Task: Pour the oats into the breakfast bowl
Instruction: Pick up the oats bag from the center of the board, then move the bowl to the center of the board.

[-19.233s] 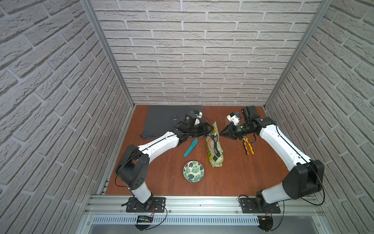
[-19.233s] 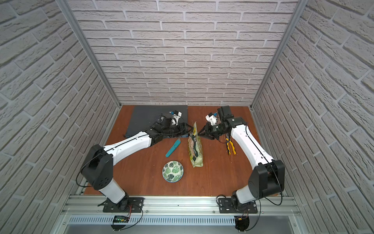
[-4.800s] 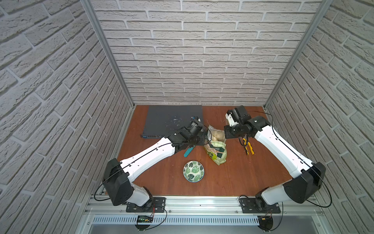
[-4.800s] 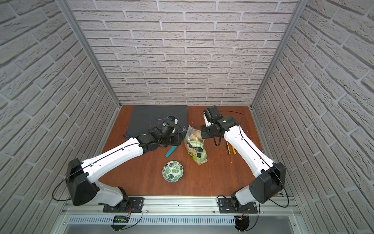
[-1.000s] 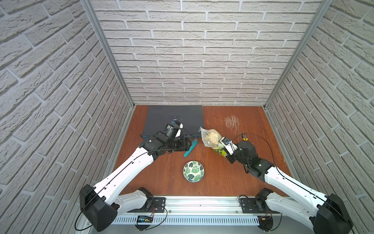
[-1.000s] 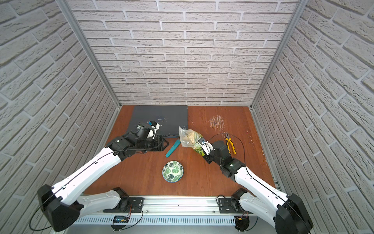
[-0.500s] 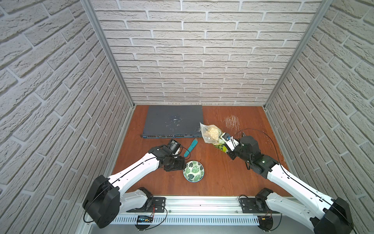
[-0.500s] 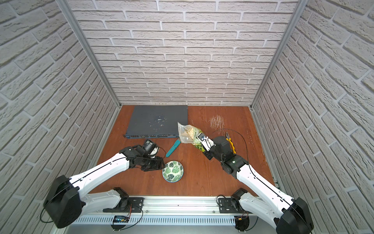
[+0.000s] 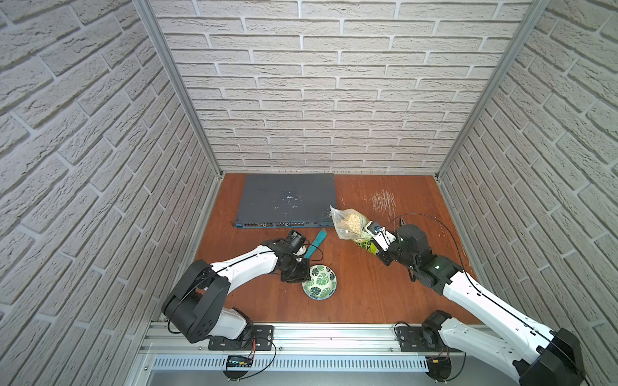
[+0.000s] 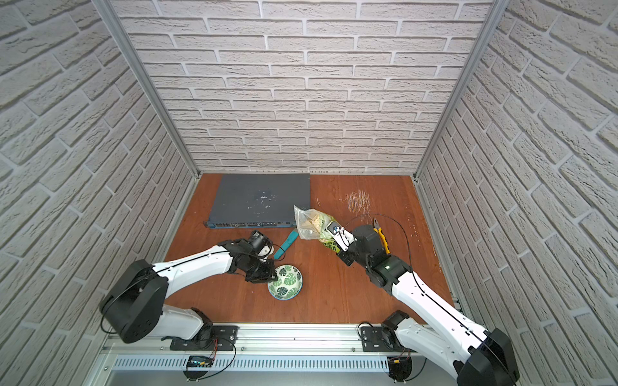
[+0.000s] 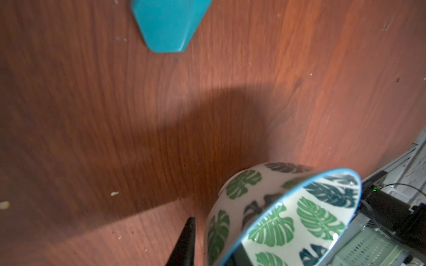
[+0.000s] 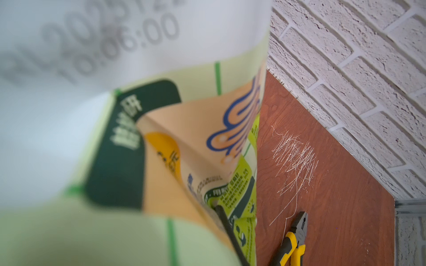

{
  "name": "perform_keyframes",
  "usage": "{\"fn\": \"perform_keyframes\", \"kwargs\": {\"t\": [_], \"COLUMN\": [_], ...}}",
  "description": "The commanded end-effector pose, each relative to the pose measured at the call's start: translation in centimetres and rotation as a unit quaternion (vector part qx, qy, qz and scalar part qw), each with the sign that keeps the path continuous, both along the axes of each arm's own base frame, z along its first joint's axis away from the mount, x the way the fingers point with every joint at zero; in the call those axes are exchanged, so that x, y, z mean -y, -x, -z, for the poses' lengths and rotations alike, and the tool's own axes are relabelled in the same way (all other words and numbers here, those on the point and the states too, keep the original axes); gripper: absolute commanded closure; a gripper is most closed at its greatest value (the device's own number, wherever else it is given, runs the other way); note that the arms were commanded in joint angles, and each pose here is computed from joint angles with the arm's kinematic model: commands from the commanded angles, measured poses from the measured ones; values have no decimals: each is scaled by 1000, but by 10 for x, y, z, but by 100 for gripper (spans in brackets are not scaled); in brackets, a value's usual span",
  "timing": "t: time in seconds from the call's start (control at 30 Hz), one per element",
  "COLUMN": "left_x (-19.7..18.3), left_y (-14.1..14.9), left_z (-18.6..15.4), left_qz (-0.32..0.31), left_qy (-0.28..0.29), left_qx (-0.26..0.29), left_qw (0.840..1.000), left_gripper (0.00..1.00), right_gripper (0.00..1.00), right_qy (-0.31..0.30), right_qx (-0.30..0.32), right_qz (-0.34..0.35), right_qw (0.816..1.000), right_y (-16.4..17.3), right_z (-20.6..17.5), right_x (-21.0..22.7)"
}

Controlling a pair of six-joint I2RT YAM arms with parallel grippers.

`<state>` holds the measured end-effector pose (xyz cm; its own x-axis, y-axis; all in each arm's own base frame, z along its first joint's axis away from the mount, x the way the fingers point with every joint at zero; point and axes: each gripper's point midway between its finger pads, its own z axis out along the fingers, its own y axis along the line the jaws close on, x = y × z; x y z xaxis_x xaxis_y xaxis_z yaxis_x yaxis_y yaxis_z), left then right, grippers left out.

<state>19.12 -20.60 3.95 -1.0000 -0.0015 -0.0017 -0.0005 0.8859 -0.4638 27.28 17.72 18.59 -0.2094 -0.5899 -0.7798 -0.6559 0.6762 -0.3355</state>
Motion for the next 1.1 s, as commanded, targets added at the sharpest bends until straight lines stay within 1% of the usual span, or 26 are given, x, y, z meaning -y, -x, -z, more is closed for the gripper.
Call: {"fn": "perform_keyframes", "kwargs": {"t": [0.0, 0.1, 0.17, 0.27, 0.33, 0.43, 0.57, 0.73, 0.83, 0.93, 1.0, 1.07], "left_x": [5, 6, 8, 7, 8, 12, 24, 35, 45, 49, 50, 49], "left_y": [-9, -19, -33, -54, -69, -87, -100, -116, -121, -121, -121, -119], "left_z": [-9, -17, -26, -32, -32, -27, -14, -6, -4, -3, -5, -8], "left_qz": [1, -6, -14, -34, -52, -69, -67, -58, -51, -43, -43, -43], "left_qy": [13, 10, 8, -2, 2, 10, 16, 17, 29, 29, 32, 35], "left_qx": [19, 38, 58, 82, 90, 91, 81, 81, 81, 81, 84, 89], "left_qw": [1000, 999, 998, 996, 995, 993, 994, 995, 995, 995, 995, 995], "left_gripper": [90, 97, 100, 100, 100, 100, 100, 100, 100, 100, 90, 83], "right_gripper": [96, 96, 96, 96, 96, 96, 96, 96, 96, 96, 96, 97], "right_qy": [-61, -43, -21, 24, 55, 74, 119, 168, 188, 214, 229, 237], "right_qx": [126, 128, 125, 119, 122, 123, 133, 144, 151, 154, 154, 157], "right_qz": [13, 20, 19, 29, 35, 34, 43, 56, 55, 55, 56, 60], "right_qw": [990, 991, 992, 992, 990, 989, 983, 973, 969, 963, 959, 957], "right_y": [-18, -17, -15, -15, -17, -17, -17, -17, -16, -17, -19, -22], "right_z": [-84, -82, -79, -76, -75, -73, -71, -70, -70, -66, -61, -58], "right_x": [-3, 2, 7, 16, 21, 22, 28, 36, 35, 34, 32, 29]}}
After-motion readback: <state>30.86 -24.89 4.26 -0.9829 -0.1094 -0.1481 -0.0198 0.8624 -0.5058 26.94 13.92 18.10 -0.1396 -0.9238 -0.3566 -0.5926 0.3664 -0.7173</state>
